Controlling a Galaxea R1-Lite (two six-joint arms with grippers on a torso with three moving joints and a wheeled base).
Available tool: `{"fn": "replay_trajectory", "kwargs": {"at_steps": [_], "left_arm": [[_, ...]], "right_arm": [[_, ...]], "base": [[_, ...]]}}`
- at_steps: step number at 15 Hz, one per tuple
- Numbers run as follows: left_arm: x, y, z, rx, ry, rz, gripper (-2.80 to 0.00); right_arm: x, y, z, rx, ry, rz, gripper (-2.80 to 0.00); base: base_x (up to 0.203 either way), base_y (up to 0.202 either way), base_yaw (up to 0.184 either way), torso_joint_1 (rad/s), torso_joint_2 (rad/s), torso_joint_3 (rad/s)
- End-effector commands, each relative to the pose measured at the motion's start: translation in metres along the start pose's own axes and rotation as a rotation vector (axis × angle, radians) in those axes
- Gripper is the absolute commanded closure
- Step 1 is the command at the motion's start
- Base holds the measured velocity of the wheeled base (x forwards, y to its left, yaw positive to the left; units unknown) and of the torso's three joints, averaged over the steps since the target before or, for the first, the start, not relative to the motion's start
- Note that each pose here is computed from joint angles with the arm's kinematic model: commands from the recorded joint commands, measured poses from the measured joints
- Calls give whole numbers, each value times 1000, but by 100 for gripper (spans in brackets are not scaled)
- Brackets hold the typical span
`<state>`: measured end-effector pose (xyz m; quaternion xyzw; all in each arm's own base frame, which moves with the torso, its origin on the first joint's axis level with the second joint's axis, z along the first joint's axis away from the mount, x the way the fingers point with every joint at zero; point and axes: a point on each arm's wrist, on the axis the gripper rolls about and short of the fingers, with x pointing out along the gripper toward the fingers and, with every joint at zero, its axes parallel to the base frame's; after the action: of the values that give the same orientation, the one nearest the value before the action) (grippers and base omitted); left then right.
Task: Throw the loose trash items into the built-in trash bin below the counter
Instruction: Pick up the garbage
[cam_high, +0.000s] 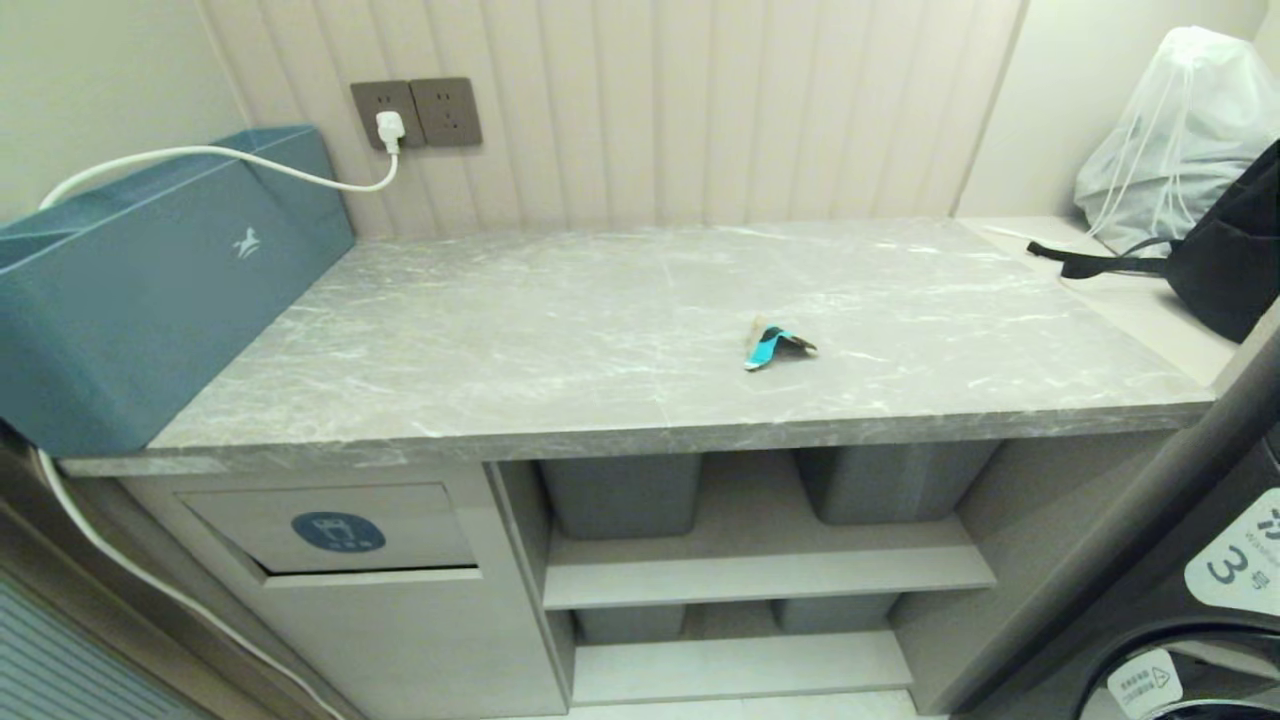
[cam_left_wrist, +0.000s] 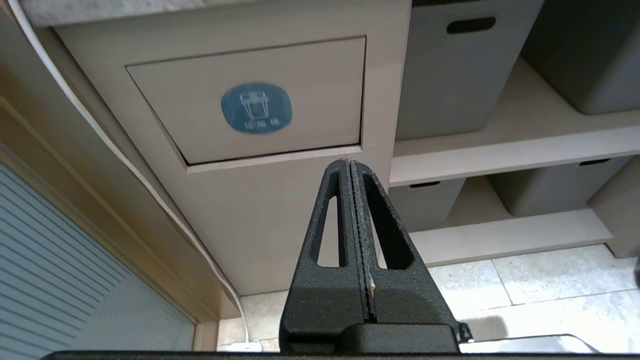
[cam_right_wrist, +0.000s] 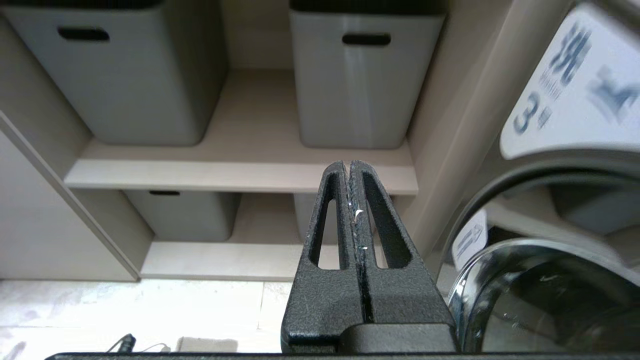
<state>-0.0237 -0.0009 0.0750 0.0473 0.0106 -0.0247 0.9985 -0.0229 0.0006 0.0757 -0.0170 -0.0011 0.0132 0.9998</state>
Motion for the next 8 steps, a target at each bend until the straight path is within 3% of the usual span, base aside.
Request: {"fn": "replay_trajectory", "kwargs": {"at_steps": [1,5,7,8], "left_arm": [[0,0,0,0,-2,1,0],[-2,1,8,5,-45,-2,0],[-7,3,36,8,-105,-14,0],[-4,4,54,7,-95,-45,0]], "right_arm": [[0,0,0,-1,0,1,0],[0,0,0,4,0,-1,0],[0,0,0,3,0,0,0],[0,0,0,2,0,1,0]], "base": [[0,0,0,110,-230,-128],[0,0,0,27,-62,-34],[0,0,0,0,0,0],[0,0,0,0,0,0]]}}
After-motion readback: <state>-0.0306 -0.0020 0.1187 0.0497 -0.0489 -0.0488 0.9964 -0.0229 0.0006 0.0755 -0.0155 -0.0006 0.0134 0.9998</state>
